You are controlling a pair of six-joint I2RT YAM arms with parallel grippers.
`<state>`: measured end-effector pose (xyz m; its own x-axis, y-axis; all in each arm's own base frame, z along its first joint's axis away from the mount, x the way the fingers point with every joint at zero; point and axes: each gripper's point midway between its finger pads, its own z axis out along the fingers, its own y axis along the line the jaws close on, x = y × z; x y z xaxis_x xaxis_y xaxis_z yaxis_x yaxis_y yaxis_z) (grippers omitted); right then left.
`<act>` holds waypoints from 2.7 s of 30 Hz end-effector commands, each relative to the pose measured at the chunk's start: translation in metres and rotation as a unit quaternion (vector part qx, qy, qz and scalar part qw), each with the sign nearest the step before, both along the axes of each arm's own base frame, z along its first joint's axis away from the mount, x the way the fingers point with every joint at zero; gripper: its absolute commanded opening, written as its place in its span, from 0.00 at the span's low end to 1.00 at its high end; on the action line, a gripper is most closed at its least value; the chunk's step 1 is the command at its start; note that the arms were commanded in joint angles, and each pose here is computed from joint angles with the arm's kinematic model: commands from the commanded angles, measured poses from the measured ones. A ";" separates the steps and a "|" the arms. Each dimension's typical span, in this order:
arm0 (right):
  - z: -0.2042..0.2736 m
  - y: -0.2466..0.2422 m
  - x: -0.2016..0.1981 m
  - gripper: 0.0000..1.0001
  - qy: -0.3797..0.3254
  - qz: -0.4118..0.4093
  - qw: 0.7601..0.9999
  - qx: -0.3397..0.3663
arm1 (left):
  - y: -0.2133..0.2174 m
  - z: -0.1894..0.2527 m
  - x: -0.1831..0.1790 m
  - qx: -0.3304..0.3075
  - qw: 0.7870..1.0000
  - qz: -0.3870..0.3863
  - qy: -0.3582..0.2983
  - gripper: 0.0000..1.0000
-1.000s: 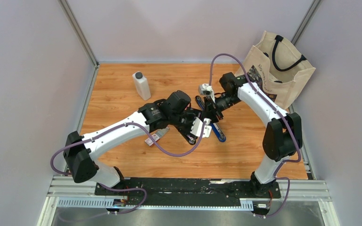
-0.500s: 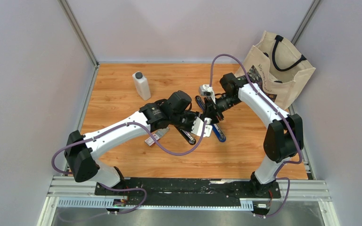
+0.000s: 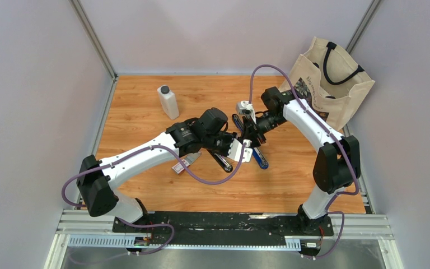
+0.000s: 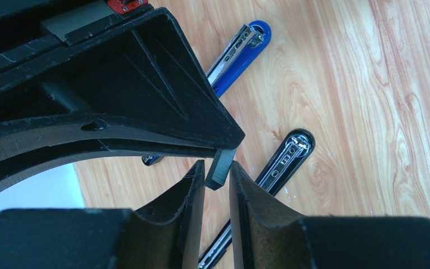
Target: Load the staples into the stapler
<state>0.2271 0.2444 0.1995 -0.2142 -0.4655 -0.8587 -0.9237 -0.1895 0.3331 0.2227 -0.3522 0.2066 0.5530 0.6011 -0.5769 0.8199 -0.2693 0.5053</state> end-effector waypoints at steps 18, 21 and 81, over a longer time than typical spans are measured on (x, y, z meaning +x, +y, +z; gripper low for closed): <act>0.032 -0.024 -0.041 0.42 0.108 -0.018 0.994 -0.027 | -0.005 0.002 -0.012 -0.016 0.999 -0.005 0.030 0.25; 0.028 -0.030 -0.039 0.44 0.101 -0.023 0.994 -0.037 | -0.003 0.003 -0.013 -0.015 0.999 0.004 0.035 0.25; -0.188 -0.183 -0.024 0.30 -0.064 -0.293 0.794 -0.528 | 0.243 0.030 0.000 -0.085 0.900 0.426 0.032 0.89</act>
<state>0.1861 0.0689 0.0121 -0.6238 -0.7798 -0.0534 -0.7805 0.6250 -0.0093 0.2207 -0.1088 0.2336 -0.1005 0.7211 -0.6855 0.7369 0.5168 0.4356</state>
